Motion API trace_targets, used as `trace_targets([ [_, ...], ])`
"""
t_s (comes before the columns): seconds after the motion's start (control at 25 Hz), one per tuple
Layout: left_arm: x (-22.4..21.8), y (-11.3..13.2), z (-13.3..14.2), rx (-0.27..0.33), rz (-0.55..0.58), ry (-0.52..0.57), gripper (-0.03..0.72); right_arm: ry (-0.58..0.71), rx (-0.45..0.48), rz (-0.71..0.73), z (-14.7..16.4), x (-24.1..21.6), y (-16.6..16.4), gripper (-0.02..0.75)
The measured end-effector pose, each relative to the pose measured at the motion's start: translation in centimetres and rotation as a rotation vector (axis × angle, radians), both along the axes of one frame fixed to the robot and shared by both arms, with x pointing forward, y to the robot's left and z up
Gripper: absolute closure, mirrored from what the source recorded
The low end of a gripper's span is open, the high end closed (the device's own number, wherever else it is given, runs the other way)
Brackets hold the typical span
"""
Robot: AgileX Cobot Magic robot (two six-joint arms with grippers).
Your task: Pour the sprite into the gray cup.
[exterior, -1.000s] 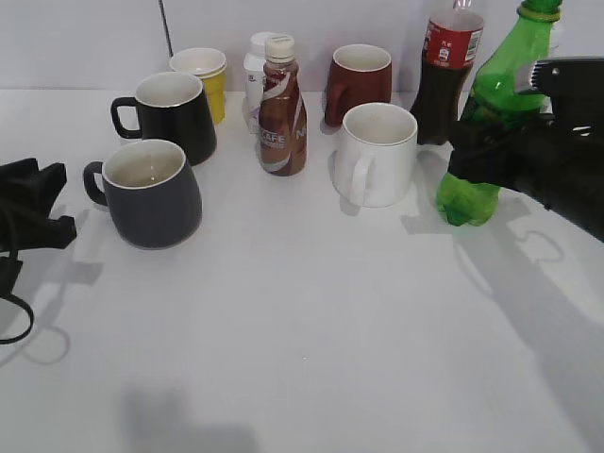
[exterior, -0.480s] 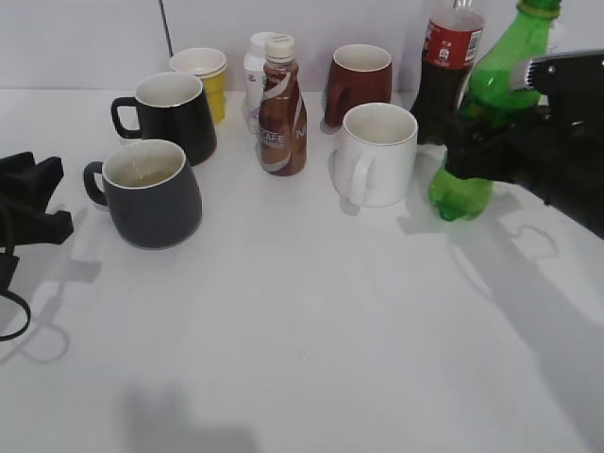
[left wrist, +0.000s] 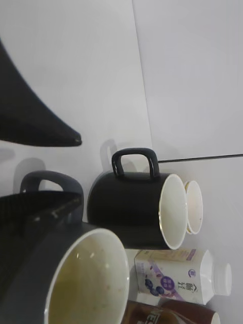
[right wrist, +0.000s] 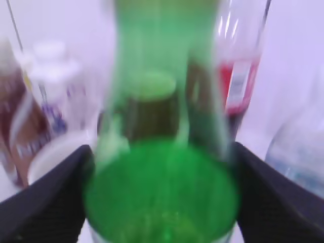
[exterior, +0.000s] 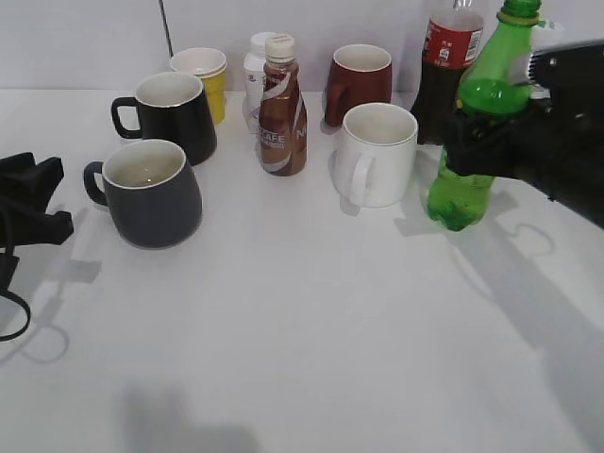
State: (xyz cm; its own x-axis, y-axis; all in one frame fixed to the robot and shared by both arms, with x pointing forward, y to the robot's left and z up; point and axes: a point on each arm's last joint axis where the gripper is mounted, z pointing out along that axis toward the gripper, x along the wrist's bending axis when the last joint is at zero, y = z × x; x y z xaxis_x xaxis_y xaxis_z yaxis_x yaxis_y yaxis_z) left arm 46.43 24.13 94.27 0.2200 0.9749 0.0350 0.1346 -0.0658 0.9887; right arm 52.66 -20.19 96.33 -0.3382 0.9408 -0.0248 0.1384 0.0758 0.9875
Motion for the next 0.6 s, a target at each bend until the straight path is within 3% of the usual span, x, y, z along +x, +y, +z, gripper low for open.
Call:
trace_targets([
  [0.32,-1.4,0.4,3.5,-0.033,0.000,-0.060,0.447,-0.149,0.041,0.007,5.4,-1.7,-0.5,0.145],
  [0.6,-4.9,1.1,9.6,-0.078,-0.020,0.054,0.452,-0.217,0.037,0.009,11.9,-6.6,-2.1,0.143],
])
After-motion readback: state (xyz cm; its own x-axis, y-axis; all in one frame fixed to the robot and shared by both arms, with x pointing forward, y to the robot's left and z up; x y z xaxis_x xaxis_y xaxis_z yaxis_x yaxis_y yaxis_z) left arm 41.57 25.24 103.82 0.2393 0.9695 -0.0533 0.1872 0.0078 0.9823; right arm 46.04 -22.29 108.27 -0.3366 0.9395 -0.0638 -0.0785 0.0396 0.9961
